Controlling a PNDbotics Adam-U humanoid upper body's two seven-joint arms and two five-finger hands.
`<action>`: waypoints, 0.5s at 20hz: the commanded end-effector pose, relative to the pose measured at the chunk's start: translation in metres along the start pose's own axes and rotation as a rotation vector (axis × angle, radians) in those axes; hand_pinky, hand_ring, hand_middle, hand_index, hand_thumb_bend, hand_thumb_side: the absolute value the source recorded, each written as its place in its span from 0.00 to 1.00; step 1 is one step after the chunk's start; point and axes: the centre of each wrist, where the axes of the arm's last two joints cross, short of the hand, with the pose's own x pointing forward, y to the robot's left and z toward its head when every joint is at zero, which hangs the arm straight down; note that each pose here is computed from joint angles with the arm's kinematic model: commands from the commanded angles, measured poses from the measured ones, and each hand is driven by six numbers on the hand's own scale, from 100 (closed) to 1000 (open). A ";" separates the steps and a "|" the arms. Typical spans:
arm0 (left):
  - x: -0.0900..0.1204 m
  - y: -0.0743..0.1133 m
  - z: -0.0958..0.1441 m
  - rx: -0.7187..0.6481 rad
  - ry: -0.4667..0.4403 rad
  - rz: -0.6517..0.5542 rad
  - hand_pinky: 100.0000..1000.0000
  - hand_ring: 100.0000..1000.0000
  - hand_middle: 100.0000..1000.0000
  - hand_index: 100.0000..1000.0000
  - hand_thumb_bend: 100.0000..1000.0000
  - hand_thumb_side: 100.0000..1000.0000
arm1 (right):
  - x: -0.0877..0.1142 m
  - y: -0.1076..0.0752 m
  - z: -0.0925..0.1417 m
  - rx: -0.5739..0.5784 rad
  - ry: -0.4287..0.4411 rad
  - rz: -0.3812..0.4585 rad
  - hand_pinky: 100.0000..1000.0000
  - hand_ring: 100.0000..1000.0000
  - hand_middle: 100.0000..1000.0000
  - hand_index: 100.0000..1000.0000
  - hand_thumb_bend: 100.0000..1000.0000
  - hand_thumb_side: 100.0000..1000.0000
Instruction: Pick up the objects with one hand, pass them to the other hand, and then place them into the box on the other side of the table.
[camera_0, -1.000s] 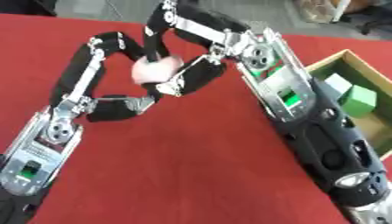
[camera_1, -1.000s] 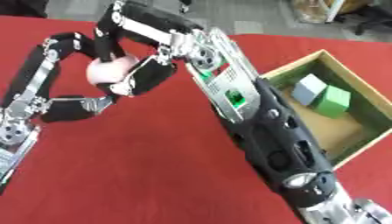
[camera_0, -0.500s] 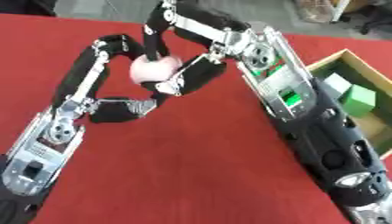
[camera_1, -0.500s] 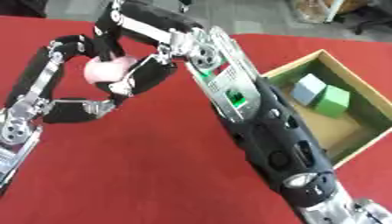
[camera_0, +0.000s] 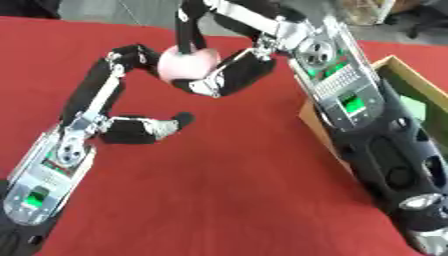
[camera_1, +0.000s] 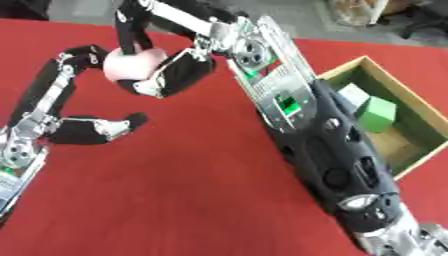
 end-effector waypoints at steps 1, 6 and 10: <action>-0.001 0.009 -0.001 0.001 0.000 -0.030 0.74 0.60 0.61 0.68 0.58 0.30 | 0.005 -0.018 0.008 -0.044 -0.011 0.038 0.70 0.60 0.23 0.40 0.30 0.00; -0.005 0.011 0.004 -0.013 0.021 -0.045 0.75 0.60 0.62 0.69 0.59 0.32 | -0.001 -0.032 0.028 -0.089 0.038 0.061 0.70 0.60 0.23 0.40 0.30 0.00; -0.008 0.016 0.009 -0.014 0.035 -0.067 0.75 0.60 0.62 0.69 0.59 0.33 | -0.016 -0.047 0.058 -0.135 0.145 0.079 0.70 0.61 0.22 0.40 0.30 0.00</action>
